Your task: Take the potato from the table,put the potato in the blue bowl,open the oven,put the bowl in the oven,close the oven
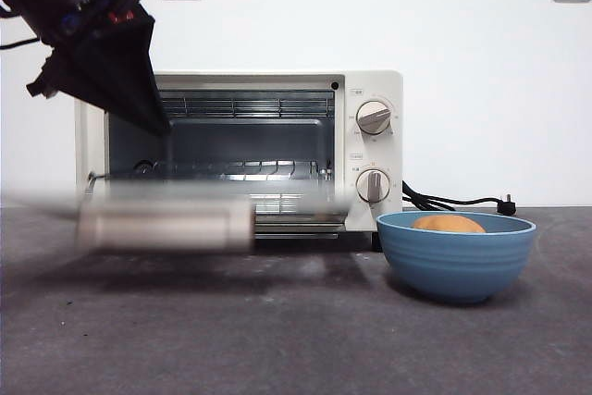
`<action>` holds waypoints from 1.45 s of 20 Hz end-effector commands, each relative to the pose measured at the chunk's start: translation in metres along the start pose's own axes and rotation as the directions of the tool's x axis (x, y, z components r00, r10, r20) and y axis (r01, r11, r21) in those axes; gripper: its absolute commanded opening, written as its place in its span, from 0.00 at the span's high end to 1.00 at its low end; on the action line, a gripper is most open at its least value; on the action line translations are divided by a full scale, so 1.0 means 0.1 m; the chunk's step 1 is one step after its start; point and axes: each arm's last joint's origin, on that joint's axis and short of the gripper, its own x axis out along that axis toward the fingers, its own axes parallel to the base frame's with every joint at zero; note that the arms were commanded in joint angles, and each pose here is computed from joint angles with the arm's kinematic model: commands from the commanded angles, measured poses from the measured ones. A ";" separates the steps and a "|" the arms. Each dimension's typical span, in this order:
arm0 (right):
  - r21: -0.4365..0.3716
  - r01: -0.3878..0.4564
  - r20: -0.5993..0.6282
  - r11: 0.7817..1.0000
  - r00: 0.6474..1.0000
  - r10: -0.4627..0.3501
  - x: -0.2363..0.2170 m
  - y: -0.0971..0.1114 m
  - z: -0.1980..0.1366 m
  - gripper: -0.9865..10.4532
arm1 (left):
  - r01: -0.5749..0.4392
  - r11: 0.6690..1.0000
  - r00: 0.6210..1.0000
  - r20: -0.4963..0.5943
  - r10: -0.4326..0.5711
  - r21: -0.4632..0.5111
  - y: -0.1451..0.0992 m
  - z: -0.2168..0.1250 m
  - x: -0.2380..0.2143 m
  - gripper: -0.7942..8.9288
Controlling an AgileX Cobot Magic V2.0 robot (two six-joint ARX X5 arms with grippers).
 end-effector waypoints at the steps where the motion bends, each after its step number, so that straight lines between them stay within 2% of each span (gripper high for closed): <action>1: 0.060 0.021 -0.005 0.998 1.000 -0.021 0.02 -0.04 -0.01 0.56 | -0.003 0.999 0.999 0.045 0.001 0.036 -0.06 -0.01 -0.10 0.93; 4: 0.090 0.056 -0.021 0.994 0.998 -0.055 0.06 -0.11 0.01 0.56 | -0.024 0.997 0.989 0.149 0.012 0.079 -0.17 -0.02 -0.37 0.93; 6: 0.105 0.075 -0.063 0.992 0.996 -0.069 0.15 -0.16 0.01 0.56 | -0.083 0.992 0.972 0.226 0.059 0.099 -0.26 -0.07 -0.60 0.93; 10: 0.151 0.029 -0.184 0.988 0.983 -0.001 0.50 -0.25 0.05 0.56 | -0.130 0.983 0.922 0.380 0.070 0.132 -0.48 -0.28 -1.09 0.93; 13: 0.168 0.040 -0.287 0.985 0.958 0.010 0.86 -0.33 0.03 0.58 | -0.143 0.979 0.898 0.435 0.065 0.148 -0.62 -0.52 -1.38 0.93; 17: 0.172 0.054 -0.378 0.984 0.926 0.015 1.31 -0.41 -0.02 0.62 | -0.145 0.978 0.893 0.445 0.063 0.151 -0.72 -0.80 -1.58 0.93; 21: 0.181 0.051 -0.427 0.982 0.904 0.031 1.66 -0.45 -0.10 0.63 | -0.136 0.981 0.913 0.401 0.070 0.138 -0.74 -0.94 -1.62 0.93; 23: 0.181 0.054 -0.443 0.982 0.896 0.032 1.78 -0.46 -0.14 0.74 | -0.131 0.983 0.925 0.374 0.074 0.130 -0.74 -0.97 -1.61 0.93; 26: 0.182 0.059 -0.451 0.981 0.892 0.031 1.87 -0.49 -0.17 0.77 | -0.136 0.983 0.931 0.355 0.086 0.120 -0.74 -0.99 -1.60 0.93; 29: 0.173 0.055 -0.459 0.983 0.888 0.031 1.93 -0.49 -0.19 0.90 | -0.141 0.984 0.935 0.342 0.095 0.113 -0.73 -1.00 -1.60 0.93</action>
